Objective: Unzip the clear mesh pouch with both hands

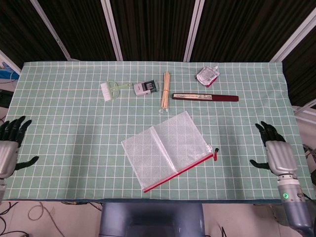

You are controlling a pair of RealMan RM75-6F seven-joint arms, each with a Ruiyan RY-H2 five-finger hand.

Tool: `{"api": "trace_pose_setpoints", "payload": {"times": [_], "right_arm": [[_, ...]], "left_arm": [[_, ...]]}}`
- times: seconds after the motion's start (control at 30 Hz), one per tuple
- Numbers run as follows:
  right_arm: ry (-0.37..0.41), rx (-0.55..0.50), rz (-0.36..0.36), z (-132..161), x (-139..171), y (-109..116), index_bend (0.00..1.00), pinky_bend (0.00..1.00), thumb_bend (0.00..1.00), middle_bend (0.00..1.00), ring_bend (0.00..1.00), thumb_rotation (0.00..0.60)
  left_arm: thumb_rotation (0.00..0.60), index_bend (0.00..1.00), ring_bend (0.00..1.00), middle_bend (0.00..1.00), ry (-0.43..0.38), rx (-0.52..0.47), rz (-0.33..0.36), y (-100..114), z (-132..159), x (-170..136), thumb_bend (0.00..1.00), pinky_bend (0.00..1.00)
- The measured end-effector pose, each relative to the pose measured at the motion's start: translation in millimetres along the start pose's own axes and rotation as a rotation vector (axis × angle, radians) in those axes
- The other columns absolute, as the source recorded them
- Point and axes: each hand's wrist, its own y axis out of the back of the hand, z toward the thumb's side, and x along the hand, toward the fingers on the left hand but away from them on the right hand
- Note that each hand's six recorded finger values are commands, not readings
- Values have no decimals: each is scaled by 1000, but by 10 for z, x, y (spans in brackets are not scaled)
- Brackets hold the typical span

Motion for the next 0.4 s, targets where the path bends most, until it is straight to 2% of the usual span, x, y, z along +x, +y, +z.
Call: {"api": "trace_pose_setpoints", "payload": {"times": [0.2, 0.4], "right_arm": [[-58, 8, -61, -453, 259, 28, 0, 212, 97, 0, 0, 600], [-72, -13, -120, -552, 333, 40, 0, 212, 97, 0, 0, 600]], "left_arm": [[600, 0, 0, 0, 71, -12, 16, -42, -363, -275, 85, 0], [600, 0, 0, 0, 112, -92, 78, -13, -455, -330, 85, 0]]}}
